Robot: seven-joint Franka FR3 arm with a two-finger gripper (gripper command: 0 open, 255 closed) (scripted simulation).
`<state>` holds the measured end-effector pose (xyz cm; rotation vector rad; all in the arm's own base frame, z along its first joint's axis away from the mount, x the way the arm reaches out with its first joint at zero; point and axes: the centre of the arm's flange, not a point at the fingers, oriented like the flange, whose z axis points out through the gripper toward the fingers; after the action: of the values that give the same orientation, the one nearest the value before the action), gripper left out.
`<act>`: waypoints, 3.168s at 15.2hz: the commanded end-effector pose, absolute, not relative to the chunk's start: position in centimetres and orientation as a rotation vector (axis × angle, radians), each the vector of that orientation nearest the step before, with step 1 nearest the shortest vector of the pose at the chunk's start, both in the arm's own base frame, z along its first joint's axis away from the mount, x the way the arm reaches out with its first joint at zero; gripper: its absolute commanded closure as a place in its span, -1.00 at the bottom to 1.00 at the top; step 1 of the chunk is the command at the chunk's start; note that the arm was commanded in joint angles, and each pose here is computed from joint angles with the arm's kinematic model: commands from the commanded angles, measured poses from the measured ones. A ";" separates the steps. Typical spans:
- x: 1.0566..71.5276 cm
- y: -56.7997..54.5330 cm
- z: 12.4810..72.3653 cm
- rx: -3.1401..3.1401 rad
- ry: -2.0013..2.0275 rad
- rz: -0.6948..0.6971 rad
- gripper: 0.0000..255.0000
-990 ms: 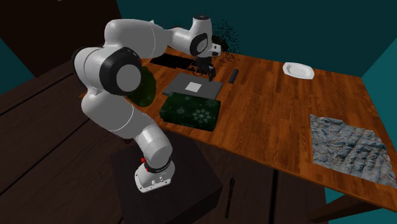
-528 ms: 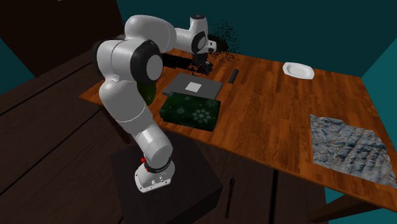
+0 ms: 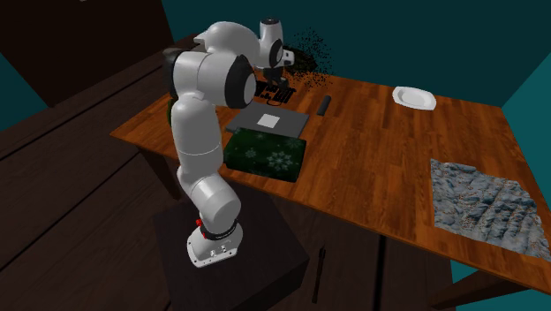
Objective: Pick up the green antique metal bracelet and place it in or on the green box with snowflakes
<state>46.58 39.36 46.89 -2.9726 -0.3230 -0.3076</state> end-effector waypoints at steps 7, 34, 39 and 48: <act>47.6 43.1 43.5 -2.957 -0.340 -0.320 -1.00; 53.6 33.0 40.5 -2.571 0.868 0.597 -1.00; 52.9 34.2 38.3 -2.571 0.867 0.597 -1.00; 52.6 34.6 37.6 -2.571 0.867 0.597 -1.00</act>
<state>52.35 35.11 38.37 -2.5734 0.8475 0.5887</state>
